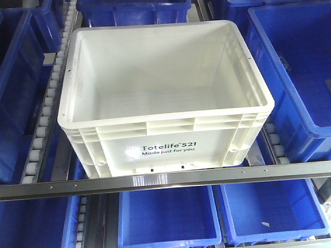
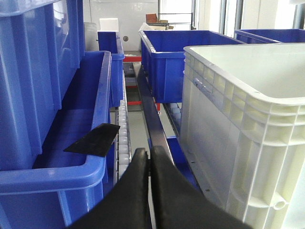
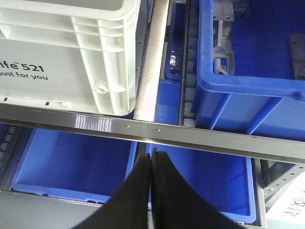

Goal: Move bin from left to right shelf

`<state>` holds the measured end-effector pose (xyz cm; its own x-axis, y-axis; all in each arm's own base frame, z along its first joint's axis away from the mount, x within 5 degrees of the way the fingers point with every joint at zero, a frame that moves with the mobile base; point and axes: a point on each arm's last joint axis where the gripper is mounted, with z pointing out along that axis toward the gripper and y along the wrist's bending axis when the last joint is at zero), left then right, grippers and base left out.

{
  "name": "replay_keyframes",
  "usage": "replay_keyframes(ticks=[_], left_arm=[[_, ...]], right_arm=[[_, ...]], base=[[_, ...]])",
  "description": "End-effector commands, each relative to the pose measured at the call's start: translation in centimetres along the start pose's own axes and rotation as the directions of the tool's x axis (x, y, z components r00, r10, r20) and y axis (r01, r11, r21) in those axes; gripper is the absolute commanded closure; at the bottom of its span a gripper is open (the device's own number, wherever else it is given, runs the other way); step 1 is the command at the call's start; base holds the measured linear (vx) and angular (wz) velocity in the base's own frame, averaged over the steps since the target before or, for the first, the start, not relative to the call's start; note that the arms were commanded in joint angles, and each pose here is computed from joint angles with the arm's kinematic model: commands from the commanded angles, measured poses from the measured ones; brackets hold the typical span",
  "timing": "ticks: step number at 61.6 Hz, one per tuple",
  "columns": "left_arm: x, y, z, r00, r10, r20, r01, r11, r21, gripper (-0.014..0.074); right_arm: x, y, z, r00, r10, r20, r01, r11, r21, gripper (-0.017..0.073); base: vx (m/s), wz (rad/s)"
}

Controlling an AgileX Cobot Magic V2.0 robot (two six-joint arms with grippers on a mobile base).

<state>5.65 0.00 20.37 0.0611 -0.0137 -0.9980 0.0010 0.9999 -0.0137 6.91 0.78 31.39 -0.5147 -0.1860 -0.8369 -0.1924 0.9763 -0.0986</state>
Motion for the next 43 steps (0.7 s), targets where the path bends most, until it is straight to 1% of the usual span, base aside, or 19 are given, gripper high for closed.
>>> replay_keyframes(ticks=[1,43], left_arm=[[-1.48,0.04,-0.20,0.994,-0.020,0.108,0.020,1.000,-0.003,0.0600],[-1.51,0.04,-0.21,0.994,-0.020,0.109,0.020,1.000,-0.003,0.0600]], right_arm=[[-1.13,-0.15,-0.42,0.997,-0.013,0.076,0.012,1.000,0.010,0.0568],[-1.15,-0.18,-0.42,0.997,-0.017,0.078,0.016,1.000,0.014,0.0568]], base=[[0.00,0.00],[0.00,0.00]])
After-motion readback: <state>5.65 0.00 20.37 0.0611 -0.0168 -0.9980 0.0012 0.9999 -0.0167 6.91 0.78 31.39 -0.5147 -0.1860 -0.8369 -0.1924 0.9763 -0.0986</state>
